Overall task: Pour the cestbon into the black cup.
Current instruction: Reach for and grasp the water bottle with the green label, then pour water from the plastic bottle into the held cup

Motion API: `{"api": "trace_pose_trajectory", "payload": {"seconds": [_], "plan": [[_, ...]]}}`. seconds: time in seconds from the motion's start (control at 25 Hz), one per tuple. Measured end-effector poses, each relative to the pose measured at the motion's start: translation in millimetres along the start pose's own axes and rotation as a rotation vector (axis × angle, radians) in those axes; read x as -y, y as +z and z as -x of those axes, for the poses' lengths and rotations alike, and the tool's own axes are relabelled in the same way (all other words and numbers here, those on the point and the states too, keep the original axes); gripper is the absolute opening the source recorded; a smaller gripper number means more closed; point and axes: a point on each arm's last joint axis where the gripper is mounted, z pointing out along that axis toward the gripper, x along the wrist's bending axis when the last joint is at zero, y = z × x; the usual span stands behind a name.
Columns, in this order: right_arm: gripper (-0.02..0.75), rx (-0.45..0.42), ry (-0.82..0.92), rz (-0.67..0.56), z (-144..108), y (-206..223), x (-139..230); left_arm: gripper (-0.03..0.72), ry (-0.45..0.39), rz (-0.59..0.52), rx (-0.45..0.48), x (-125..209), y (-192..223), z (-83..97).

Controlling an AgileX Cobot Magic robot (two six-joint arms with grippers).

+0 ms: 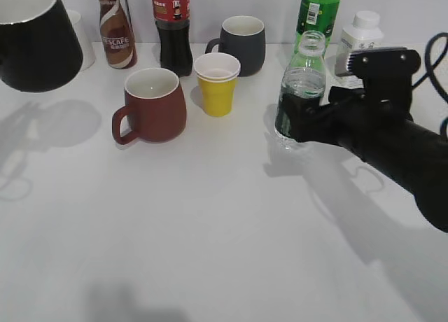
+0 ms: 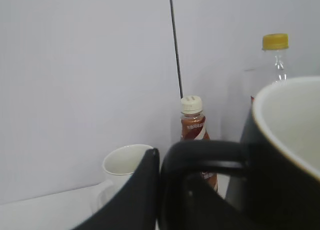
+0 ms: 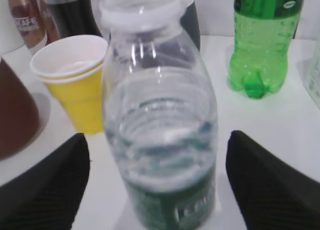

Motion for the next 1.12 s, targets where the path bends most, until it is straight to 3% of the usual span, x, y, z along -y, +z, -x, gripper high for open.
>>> {"api": "trace_pose_trajectory", "payload": {"seconds": [0.4,0.52,0.6,0.76,0.96,1.12], "plan": [[0.63,0.037,0.021,-0.009,-2,46,13,0.041,0.025,-0.002,0.031,0,0,2.8],[0.528,0.05,0.022,-0.024,0,50,18,0.041,0.045,-0.021,0.066,1,0,6.2],[0.465,0.042,0.014,-0.02,-1,50,17,0.041,0.011,-0.062,0.077,2,-2,8.6],[0.465,-0.088,-0.088,-0.026,-14,45,6,0.041,0.021,-0.138,0.139,-1,-8,20.6],[0.465,-0.341,-0.382,0.111,-41,20,-39,0.041,0.028,-0.139,0.318,-7,-13,60.9],[0.465,-0.359,-0.603,0.125,-47,8,-76,0.04,0.042,-0.17,0.448,-7,-20,93.5]]}}
